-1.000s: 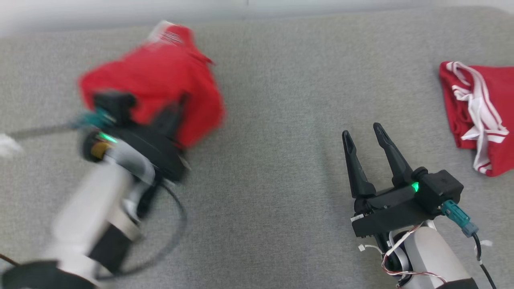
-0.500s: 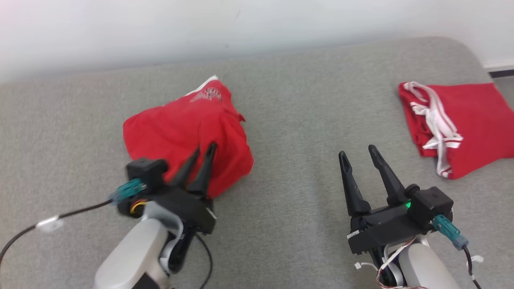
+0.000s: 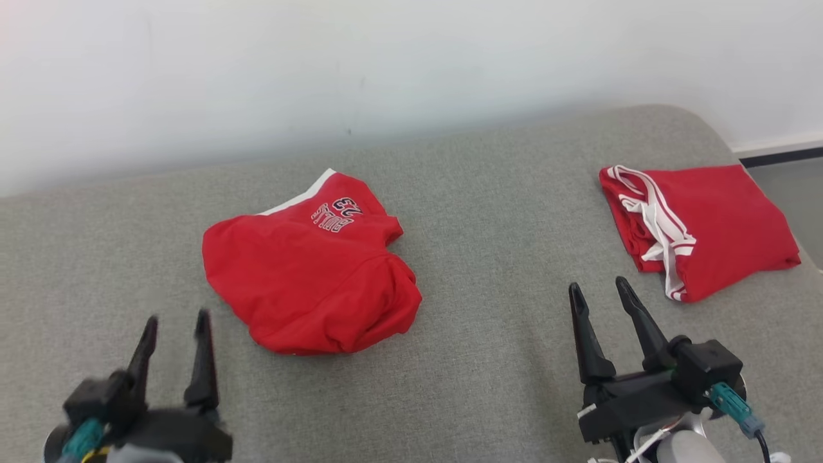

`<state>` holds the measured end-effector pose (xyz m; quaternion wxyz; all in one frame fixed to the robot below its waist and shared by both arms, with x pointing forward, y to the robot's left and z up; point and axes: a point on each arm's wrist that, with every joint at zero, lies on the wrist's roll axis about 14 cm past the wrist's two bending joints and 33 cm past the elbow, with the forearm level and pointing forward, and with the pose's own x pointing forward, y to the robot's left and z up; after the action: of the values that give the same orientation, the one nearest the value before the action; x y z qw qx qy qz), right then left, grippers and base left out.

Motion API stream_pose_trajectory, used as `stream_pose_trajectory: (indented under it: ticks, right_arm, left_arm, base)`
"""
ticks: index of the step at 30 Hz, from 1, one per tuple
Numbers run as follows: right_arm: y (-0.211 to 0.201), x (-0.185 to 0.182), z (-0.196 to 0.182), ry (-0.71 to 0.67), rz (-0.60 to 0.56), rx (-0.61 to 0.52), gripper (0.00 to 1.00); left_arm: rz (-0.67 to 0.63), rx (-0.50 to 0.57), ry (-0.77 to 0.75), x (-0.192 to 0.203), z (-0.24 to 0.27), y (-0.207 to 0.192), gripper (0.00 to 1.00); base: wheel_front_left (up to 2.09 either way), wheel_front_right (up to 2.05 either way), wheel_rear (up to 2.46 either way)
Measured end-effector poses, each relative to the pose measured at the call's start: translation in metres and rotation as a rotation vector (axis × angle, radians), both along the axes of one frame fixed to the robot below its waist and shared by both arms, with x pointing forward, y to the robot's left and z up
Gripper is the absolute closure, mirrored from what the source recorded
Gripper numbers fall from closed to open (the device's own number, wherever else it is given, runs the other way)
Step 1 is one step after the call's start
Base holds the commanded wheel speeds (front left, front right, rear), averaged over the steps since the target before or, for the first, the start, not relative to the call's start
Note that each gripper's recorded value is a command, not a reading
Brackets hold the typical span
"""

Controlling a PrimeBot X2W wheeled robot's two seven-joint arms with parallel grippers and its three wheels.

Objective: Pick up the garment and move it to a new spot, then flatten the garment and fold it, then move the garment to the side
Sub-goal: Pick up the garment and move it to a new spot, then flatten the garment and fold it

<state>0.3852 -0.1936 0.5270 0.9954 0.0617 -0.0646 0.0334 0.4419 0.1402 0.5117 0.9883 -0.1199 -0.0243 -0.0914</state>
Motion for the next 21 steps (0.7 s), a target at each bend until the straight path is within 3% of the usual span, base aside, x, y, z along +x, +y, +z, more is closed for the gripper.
stream_pose_trajectory:
  ticks: [8, 21]
  right_arm:
    - [0.008, -0.006, -0.004, 0.008, 0.012, 0.002, 0.0]
    - [0.031, -0.008, -0.013, 0.031, 0.066, 0.005, 0.0]
  left_arm:
    - [0.175, 0.105, 0.007, -0.047, -0.012, 0.053, 0.0]
    - [0.274, 0.148, 0.054, -0.09, -0.029, 0.078, 0.0]
  base:
    - [0.0, 0.0, 0.0]
    - [0.0, 0.0, 0.0]
